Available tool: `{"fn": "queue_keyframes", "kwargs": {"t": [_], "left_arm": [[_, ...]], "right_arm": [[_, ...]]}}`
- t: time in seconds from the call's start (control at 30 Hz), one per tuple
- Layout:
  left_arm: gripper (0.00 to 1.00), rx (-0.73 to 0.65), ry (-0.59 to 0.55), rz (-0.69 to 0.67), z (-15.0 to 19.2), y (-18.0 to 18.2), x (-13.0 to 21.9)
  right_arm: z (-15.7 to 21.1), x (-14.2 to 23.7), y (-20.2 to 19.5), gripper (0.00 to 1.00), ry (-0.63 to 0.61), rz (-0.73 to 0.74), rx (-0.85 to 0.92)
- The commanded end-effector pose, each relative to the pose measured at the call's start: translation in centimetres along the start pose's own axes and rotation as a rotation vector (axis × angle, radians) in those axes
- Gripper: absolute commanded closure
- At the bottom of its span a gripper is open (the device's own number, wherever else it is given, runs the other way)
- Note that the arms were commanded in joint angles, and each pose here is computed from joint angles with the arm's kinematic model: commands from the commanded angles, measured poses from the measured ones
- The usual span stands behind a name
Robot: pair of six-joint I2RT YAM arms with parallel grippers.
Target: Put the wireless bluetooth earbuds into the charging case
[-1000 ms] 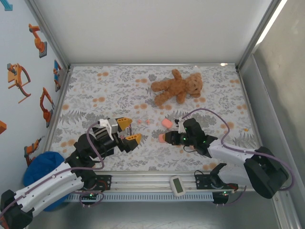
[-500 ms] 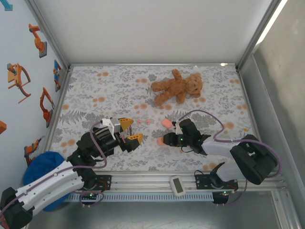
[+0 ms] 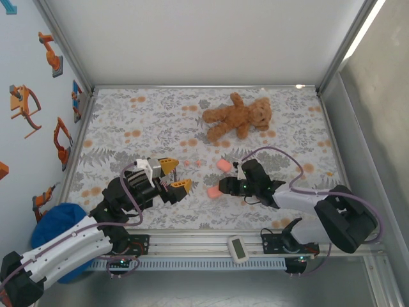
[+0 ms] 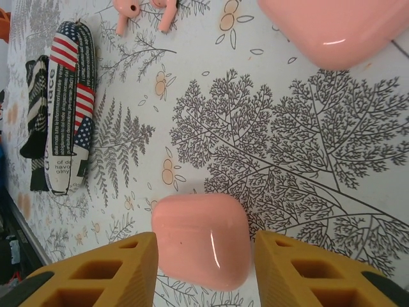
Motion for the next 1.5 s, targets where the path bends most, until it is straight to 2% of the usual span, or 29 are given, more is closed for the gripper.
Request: {"fn": "queue_keyframes", "kwargs": {"t": [0.0, 0.1, 0.33, 0.47, 0.6, 0.73, 1.13, 1.47], "left_arm": [[0.04, -0.010, -0.016, 0.008, -0.4, -0.2, 0.2], [0.04, -0.014, -0.016, 0.000, -0.4, -0.1, 0.2], [0.03, -0.014, 0.010, -0.058, 0.0, 0.6, 0.1], [0.04, -0.015, 0.009, -0.064, 0.0, 0.6, 0.1], [0.03, -0.018, 0.019, -0.067, 0.0, 0.6, 0.2], [0.03, -0.020, 0.012, -0.080, 0.0, 0.7, 0.4], [0.03, -0.014, 0.006, -0.079, 0.2, 0.7, 0.7], [0.03, -0.006, 0.005, -0.079, 0.2, 0.6, 1.1]], "right_arm": [[-1.3, 1.7, 1.1, 0.55, -0.058, 0.047, 0.047], [-1.8, 3.5, 1.8, 0.50, -0.078, 0.109, 0.097], [-3.0, 7.9, 2.7, 0.43, -0.062, 0.377, 0.259], [-4.0, 9.6, 3.9, 0.38, -0.060, 0.442, 0.336], [-4.4, 11.0, 4.3, 0.29, -0.043, 0.521, 0.348], [-3.6, 11.8, 2.7, 0.24, 0.035, 0.659, 0.293], [-0.8, 7.9, -2.0, 0.03, 0.151, 0.726, 0.157], [-2.0, 5.0, -4.0, 0.01, 0.178, 0.750, 0.141]]}}
Point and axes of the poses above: each hand's point on the last joint's axis, 136 mm out from that joint toward the fingers, its own x axis back along the fingers, its own y axis along the line the jaws close on, z = x × y, the point moved 7 cm from there along x, back along the fingers, and after that the axes turned 7 degrees about -x, right-handed, at the moved point
